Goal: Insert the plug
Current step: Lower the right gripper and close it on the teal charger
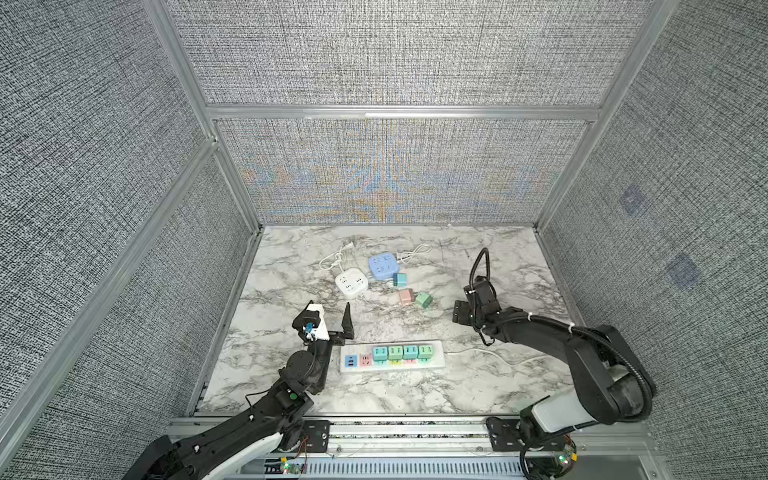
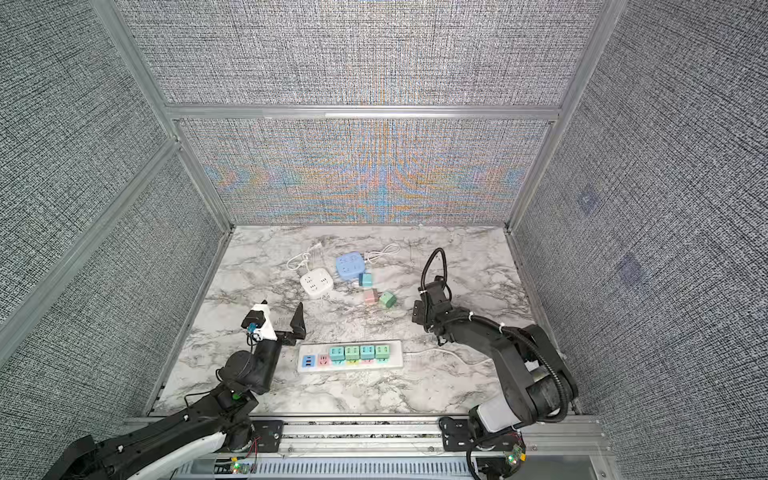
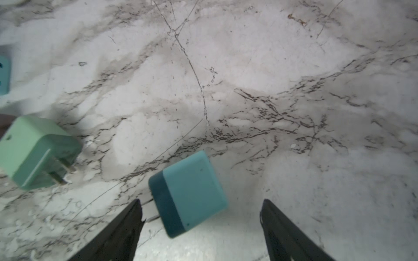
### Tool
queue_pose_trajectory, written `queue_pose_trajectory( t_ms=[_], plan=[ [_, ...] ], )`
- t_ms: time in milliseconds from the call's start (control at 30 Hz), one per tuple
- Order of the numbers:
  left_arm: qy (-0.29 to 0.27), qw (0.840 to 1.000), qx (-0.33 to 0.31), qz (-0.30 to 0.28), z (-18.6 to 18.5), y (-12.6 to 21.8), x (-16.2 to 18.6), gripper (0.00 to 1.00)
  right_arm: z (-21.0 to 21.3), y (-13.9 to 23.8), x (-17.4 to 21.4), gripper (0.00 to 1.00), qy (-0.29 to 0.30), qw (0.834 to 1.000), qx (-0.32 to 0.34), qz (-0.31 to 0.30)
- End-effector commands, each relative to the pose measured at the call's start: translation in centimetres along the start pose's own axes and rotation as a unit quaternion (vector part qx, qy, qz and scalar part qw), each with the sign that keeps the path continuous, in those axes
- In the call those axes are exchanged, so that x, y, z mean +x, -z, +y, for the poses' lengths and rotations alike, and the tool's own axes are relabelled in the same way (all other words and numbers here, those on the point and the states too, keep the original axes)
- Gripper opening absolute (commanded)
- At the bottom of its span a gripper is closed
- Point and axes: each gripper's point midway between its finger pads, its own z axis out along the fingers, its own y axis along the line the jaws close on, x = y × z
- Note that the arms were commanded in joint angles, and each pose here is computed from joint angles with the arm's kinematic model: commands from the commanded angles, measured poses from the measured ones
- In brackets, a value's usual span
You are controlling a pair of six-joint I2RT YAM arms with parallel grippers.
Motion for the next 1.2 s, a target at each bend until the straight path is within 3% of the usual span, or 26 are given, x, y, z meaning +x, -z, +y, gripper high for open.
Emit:
queue_pose_trajectory(
  t_ms=[0, 333, 633, 1167],
  plan=[
    [0.007, 1.000, -0.003, -0.009, 0.1, 0.0, -0.6, 0.99, 0.8, 0.7, -0.8, 0.84, -0.023, 0.999, -0.023, -0.019],
    [0.005, 1.000, -0.003, -0.007, 0.1, -0.1, -0.5, 0.99, 0.0, 0.1, -2.8, 0.85, -0.031, 0.998, 0.025, -0.048],
    [0.005, 1.000, -0.005, -0.008, 0.1, -0.1, -0.6, 0.99, -0.6, -2.8, -1.8, 0.85, -0.023, 0.998, 0.059, -0.005],
    [0.007, 1.000, -0.002, -0.007, 0.0, -0.1, -0.5, 0.99, -3.0, 0.1, 1.6, 0.84, -0.028, 0.998, 0.059, 0.004]
  ],
)
